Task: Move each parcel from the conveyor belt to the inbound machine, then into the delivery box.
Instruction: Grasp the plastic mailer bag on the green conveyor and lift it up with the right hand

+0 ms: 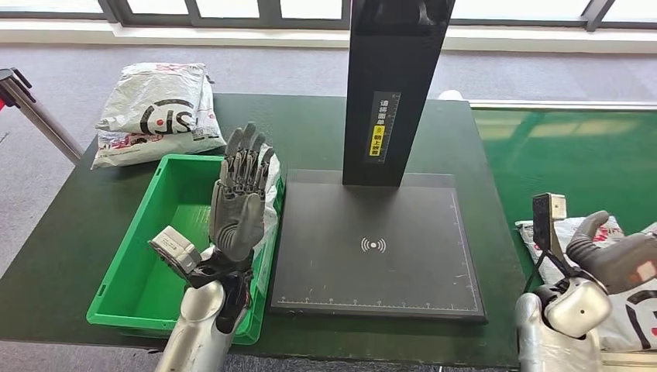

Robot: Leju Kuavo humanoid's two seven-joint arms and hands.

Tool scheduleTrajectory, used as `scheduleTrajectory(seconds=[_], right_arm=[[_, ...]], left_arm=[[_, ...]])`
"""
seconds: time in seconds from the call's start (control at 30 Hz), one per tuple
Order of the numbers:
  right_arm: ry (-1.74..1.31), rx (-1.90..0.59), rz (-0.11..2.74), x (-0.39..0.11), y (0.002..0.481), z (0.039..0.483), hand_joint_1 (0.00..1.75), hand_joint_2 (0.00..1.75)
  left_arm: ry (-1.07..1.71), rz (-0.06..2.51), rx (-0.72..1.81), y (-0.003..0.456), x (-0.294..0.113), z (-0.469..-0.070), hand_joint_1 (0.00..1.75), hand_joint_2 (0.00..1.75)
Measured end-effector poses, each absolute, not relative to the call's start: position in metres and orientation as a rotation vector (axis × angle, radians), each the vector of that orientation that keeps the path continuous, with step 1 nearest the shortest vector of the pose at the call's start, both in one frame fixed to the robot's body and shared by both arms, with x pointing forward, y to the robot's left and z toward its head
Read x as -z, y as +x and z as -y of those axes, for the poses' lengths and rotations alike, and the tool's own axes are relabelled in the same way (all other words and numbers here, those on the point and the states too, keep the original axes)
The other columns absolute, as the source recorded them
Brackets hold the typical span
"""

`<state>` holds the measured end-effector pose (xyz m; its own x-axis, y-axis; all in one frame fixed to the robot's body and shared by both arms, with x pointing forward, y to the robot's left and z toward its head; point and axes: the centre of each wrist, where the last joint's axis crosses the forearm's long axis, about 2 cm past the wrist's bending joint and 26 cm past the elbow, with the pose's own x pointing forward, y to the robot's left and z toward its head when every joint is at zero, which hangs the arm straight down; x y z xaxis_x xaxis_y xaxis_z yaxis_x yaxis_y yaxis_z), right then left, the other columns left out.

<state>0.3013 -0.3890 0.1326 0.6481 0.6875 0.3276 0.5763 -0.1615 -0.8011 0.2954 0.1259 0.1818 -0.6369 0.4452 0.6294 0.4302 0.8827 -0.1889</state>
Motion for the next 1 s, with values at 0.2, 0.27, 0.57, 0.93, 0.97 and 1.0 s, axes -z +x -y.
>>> scheduleTrajectory(seconds=[0.2,0.27,0.57,0.93,0.97,1.0], right_arm=[[-1.831,-0.312,0.939,-0.104,0.294,0.414,0.0,1.75],[-1.82,-0.338,0.9,-0.095,0.292,0.419,0.0,1.75],[-1.777,-0.386,0.782,-0.071,0.285,0.428,0.0,1.75],[-1.642,-0.431,0.499,-0.03,0.283,0.443,0.0,1.75],[-1.625,-0.438,0.472,-0.026,0.281,0.444,0.0,1.75],[-1.607,-0.445,0.445,-0.022,0.279,0.444,0.0,1.75]], left_arm=[[-0.657,2.325,-0.006,0.295,-0.179,-0.123,0.0,1.75],[-0.658,2.321,-0.011,0.295,-0.178,-0.122,0.0,1.75],[-0.684,2.307,-0.013,0.291,-0.177,-0.114,0.0,1.75],[-0.693,2.305,0.048,0.291,-0.175,-0.113,0.0,1.75],[-0.694,2.304,0.052,0.291,-0.175,-0.113,0.0,1.75],[-0.695,2.304,0.055,0.291,-0.175,-0.113,0.0,1.75]])
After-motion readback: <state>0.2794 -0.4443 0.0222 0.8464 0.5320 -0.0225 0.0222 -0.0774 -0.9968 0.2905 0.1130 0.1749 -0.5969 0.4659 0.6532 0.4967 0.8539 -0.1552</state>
